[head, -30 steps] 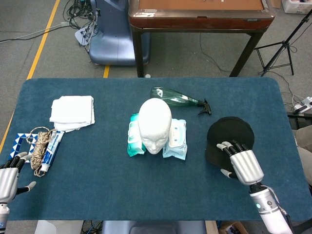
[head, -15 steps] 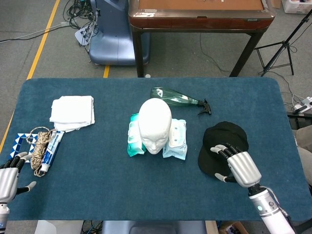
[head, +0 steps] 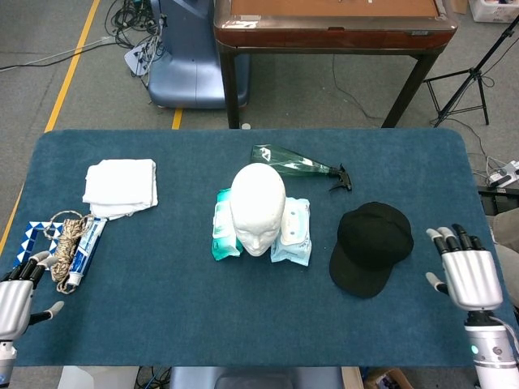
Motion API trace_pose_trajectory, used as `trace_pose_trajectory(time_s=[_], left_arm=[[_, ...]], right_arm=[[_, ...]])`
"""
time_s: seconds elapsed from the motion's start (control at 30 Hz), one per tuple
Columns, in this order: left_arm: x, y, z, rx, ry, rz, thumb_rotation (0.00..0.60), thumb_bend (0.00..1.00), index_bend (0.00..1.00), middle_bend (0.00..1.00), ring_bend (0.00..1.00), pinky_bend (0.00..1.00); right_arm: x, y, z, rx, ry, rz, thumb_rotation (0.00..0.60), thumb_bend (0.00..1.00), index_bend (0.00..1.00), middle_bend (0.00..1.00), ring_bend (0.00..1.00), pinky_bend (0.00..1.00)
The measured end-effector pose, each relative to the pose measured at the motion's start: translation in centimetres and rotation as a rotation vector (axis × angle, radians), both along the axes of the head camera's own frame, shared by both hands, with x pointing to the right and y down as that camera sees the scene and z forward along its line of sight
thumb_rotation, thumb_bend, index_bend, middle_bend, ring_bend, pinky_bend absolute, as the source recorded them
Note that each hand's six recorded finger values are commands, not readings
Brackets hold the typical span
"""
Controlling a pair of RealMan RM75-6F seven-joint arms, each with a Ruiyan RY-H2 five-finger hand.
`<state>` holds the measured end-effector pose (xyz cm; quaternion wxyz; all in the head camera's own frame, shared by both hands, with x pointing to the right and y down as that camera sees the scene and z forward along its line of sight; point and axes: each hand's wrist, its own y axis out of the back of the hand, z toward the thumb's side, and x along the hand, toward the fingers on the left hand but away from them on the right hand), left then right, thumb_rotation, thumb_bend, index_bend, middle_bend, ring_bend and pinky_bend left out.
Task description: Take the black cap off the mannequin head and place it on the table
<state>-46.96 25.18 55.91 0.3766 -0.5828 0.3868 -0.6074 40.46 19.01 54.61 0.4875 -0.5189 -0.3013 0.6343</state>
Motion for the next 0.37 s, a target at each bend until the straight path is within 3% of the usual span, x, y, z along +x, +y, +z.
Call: trace_pose_trajectory(time_s=[0.2, 0.37], left_arm=[[0.0, -0.1, 0.1, 0.005, -0.003, 0.005, 0.600, 0.06, 0.25, 0.20, 0.25, 0.41], [0.0, -0.3, 0.2, 0.006, -0.005, 0.001, 0.600, 0.06, 0.25, 0.20, 0.25, 0.41]], right_arm=[[3.1, 1.1, -0.5, -0.017, 0.058, 0.147, 0.600, 0.00, 0.26, 0.29, 0.18, 0.34], [4.5, 1.2, -0.5, -0.028, 0.042, 0.194, 0.600, 0.00, 0.26, 0.28, 0.18, 0.34]])
